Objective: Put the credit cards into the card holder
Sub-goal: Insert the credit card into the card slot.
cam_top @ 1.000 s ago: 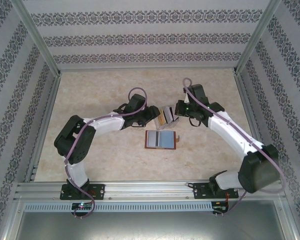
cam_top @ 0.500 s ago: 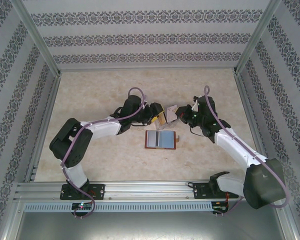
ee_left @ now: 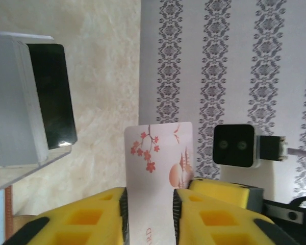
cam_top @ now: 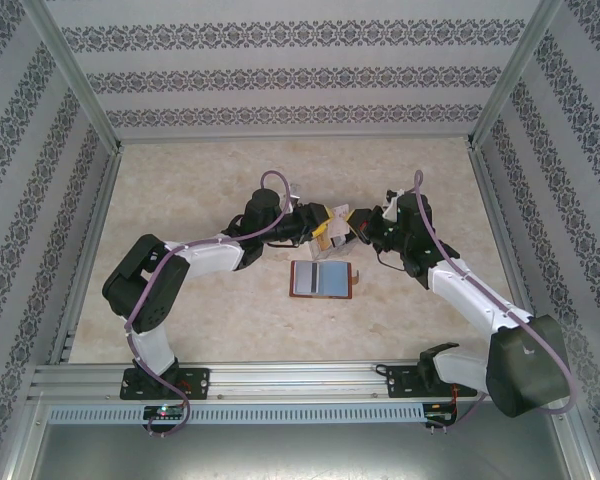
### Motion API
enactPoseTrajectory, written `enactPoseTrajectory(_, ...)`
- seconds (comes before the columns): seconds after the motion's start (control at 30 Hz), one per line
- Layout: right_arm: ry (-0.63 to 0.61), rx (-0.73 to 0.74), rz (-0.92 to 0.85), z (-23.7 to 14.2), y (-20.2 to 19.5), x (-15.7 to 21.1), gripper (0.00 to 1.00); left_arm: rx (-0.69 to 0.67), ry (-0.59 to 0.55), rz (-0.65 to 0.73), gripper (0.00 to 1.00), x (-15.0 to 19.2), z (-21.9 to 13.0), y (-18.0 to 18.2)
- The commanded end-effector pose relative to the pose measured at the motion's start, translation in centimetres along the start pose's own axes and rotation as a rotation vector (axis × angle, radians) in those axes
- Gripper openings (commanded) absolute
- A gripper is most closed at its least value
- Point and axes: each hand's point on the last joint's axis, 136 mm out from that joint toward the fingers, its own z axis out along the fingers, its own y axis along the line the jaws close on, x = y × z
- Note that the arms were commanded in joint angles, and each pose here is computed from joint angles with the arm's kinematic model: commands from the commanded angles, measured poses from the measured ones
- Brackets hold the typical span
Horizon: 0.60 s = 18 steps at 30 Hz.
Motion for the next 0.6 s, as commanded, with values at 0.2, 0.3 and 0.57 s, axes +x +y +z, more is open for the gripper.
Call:
enactPoseTrajectory(0.2, 0.030, 0.015, 0.017, 0.2, -1.3, 0.5, 0.07, 0.060, -0.005, 0.011, 0.00, 0.0, -1.0, -0.7)
enactPoseTrajectory(0.3, 0.053, 0.050, 0.004, 0.1, -2.4, 1.2, 0.21, 0.036, -0.005, 0.008, 0.00, 0.4, -1.4, 0.2)
enactPoseTrajectory(0.57, 0.157, 0.333, -0.136, 0.6, -8.8, 5.0, 0.30, -0.304, -0.008, 0.052, 0.00, 3.0, -5.2, 7.6)
